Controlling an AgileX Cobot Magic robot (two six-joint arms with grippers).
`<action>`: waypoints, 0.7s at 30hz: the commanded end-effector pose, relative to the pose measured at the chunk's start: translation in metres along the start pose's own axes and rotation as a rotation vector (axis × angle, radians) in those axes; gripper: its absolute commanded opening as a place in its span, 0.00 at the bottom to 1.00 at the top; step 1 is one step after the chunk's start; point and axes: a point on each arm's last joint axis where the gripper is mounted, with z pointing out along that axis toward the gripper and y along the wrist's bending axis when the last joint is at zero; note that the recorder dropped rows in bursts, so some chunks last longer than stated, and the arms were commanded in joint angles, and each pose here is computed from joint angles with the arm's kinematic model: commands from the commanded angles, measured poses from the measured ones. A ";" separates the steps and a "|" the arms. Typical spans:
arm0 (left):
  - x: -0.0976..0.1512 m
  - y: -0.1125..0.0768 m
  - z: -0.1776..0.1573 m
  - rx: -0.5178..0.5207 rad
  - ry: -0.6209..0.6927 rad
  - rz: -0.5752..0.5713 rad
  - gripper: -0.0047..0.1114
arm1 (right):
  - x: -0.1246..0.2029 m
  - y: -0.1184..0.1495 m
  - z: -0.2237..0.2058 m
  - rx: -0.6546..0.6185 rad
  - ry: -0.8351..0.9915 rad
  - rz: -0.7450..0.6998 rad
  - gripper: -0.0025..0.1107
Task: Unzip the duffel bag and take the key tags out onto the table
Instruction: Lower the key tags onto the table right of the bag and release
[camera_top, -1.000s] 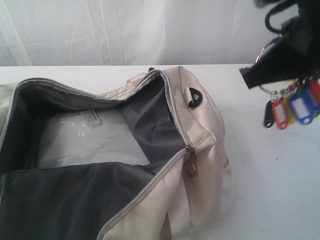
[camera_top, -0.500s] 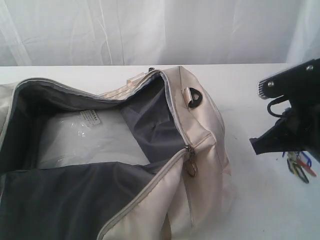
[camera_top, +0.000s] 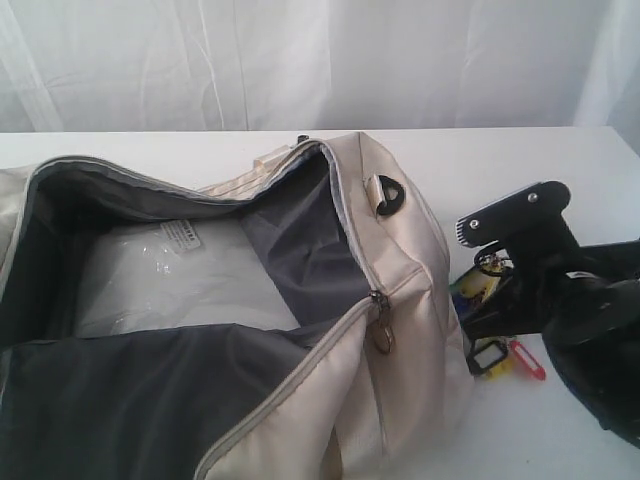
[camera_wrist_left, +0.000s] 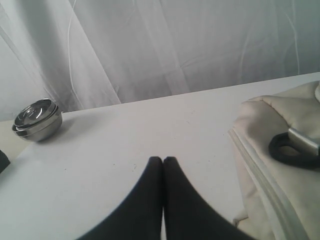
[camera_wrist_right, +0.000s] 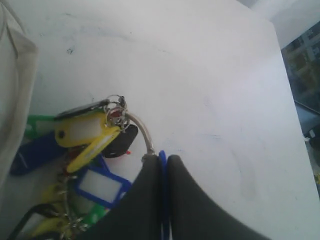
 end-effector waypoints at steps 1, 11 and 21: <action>-0.001 0.000 -0.001 0.001 -0.016 0.010 0.04 | 0.007 0.001 0.010 0.076 0.022 -0.021 0.02; -0.001 0.000 -0.001 0.001 -0.016 0.010 0.04 | 0.009 -0.005 0.011 0.153 0.035 0.022 0.02; -0.001 0.000 -0.001 0.001 -0.016 0.015 0.04 | 0.013 -0.008 0.010 0.189 0.077 0.119 0.60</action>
